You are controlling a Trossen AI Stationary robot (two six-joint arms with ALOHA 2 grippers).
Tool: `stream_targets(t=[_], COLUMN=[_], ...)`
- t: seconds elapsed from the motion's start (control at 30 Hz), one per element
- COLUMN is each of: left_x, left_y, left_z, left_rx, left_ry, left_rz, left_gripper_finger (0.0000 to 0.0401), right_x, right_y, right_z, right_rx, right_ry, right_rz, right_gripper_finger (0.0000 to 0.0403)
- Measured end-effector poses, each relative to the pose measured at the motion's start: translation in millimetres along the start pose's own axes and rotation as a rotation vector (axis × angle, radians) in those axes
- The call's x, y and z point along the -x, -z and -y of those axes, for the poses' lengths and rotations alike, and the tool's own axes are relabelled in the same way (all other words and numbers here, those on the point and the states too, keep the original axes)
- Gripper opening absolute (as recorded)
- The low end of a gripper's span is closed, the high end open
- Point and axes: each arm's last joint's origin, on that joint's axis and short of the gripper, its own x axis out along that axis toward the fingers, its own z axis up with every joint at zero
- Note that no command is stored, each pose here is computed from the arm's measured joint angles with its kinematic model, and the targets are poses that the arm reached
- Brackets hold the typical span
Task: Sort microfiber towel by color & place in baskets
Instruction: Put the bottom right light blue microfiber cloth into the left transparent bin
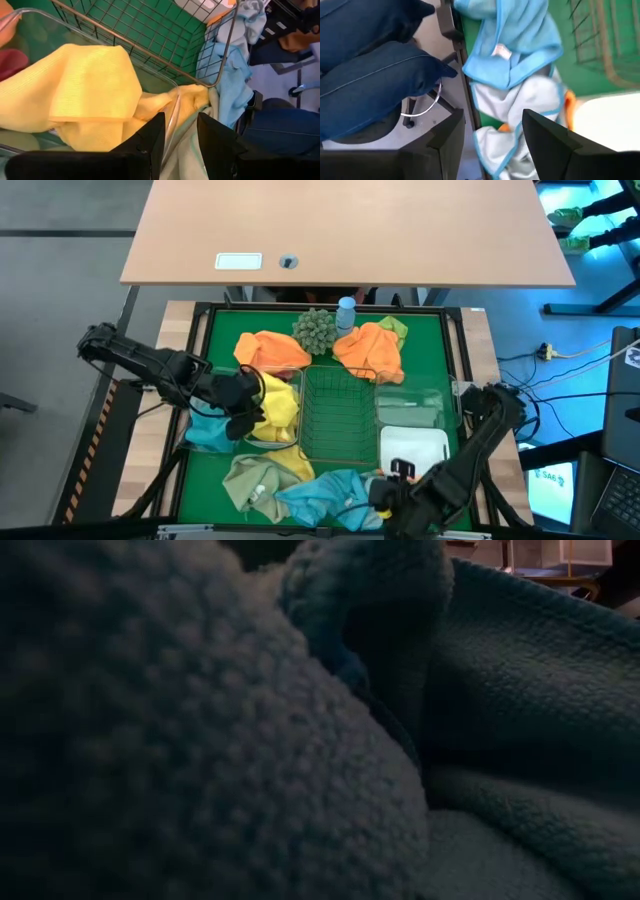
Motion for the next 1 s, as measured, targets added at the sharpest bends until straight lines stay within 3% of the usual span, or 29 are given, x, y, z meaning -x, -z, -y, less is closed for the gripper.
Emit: stream_targets(t=[0.2, 0.43, 0.77, 1.0], left_x=[1, 2, 3, 3], left_y=[5, 7, 10, 10], left_z=[5, 13, 19, 19], left_rx=[-0.026, -0.046, -0.066, -0.066], left_ry=[-0.010, 0.036, 0.024, 0.023], left_rz=[0.019, 0.033, 0.092, 0.091], left_gripper_finger=[0.0108, 0.0108, 0.0108, 0.0108], right_x=[-27, -51, -72, -87], right_y=[15, 35, 53, 56], right_z=[-15, -26, -20, -19], right_rx=[-0.091, -0.100, -0.152, -0.159], right_ry=[0.048, 0.114, 0.325, 0.384], right_rz=[-0.042, -0.081, -0.148, -0.181], right_gripper_finger=[0.0198, 0.0198, 0.0198, 0.0198])
